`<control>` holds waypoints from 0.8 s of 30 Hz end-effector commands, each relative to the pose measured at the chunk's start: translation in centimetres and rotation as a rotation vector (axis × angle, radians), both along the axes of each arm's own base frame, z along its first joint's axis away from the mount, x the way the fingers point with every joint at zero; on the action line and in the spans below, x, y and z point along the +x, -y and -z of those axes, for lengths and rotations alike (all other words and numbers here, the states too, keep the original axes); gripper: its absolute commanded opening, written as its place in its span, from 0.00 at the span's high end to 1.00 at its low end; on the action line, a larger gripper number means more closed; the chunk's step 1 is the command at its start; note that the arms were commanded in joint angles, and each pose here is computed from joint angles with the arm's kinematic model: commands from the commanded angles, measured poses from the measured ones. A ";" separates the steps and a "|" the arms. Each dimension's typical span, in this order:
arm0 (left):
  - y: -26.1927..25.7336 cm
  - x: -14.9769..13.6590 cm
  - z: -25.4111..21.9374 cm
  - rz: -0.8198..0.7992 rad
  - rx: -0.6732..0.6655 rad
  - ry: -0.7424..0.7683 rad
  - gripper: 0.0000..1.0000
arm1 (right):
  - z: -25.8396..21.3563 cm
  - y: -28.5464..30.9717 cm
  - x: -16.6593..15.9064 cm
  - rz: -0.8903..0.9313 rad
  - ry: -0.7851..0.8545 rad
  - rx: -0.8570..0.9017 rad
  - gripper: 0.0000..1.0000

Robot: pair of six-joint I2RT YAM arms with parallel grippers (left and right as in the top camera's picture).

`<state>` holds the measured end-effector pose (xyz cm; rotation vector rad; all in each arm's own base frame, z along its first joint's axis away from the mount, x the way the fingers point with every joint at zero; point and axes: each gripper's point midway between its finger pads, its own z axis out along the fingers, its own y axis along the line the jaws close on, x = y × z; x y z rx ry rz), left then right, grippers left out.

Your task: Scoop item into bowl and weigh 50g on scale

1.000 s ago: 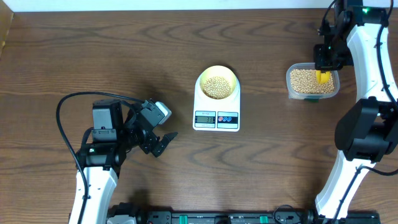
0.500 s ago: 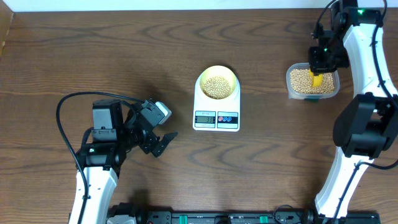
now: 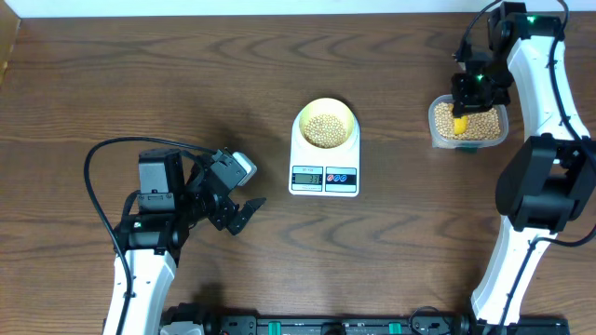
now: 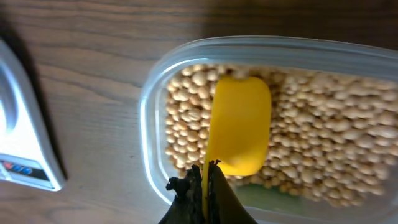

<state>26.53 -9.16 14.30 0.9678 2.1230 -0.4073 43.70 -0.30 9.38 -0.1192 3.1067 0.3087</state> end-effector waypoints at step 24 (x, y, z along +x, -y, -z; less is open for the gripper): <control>0.0 0.1 -0.1 0.006 0.009 0.010 0.02 | -2.3 4.9 -0.6 0.188 0.062 0.447 0.99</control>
